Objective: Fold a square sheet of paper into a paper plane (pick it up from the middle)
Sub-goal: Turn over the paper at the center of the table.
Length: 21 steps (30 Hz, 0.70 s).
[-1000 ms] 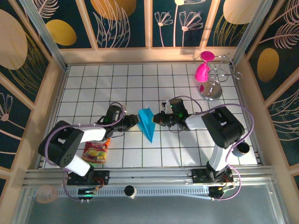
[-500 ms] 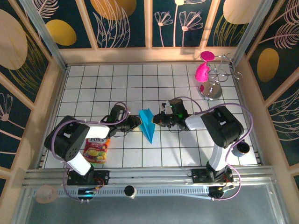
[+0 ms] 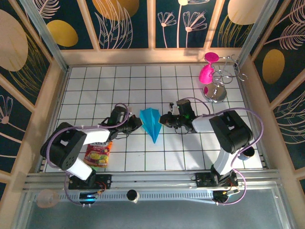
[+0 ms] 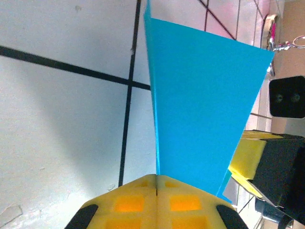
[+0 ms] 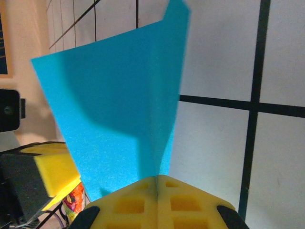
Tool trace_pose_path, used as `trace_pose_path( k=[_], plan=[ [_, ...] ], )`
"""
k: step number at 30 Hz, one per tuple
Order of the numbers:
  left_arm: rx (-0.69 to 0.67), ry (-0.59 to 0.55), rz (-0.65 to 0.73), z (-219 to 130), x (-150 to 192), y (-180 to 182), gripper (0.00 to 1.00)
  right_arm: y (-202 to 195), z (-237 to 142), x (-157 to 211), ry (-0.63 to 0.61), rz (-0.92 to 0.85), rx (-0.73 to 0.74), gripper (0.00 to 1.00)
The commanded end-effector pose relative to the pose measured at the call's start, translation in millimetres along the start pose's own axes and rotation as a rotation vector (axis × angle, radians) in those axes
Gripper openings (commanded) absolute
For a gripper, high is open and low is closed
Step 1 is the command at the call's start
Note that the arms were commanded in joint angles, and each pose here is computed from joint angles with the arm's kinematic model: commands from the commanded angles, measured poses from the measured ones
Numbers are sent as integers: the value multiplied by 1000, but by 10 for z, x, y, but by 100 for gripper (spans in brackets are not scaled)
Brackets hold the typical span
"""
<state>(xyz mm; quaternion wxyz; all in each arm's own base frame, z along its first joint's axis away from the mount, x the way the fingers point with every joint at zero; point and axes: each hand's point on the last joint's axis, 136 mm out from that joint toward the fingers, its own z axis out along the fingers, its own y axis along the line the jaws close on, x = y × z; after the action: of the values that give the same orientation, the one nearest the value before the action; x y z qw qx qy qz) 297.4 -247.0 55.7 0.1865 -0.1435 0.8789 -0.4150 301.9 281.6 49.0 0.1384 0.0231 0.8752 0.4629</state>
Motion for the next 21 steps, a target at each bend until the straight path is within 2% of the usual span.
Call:
trace_pose_path(
  k=[1, 7, 14, 16, 18, 21],
  plan=[
    [-31, -54, 16, -71, -81, 4, 0, -72, -78, -11, -25, -9, 42, 0],
    [-64, -76, -23, -69, -66, 152, 0, -268, -56, -3, -33, 28, 123, 0],
    [-46, 2, -9, 40, 37, 141, 0, -228, -34, -20, -17, 8, 146, 5],
    [-36, 21, 2, 58, 59, 121, 0, -175, -84, -72, -37, -15, 164, 12],
    [-33, 36, 17, 72, 65, 96, 0, -124, -157, -119, -64, -50, 203, 23],
    [-44, 49, 34, 86, 72, 104, 0, -43, -232, -117, -90, -110, 263, 32]
  ],
)
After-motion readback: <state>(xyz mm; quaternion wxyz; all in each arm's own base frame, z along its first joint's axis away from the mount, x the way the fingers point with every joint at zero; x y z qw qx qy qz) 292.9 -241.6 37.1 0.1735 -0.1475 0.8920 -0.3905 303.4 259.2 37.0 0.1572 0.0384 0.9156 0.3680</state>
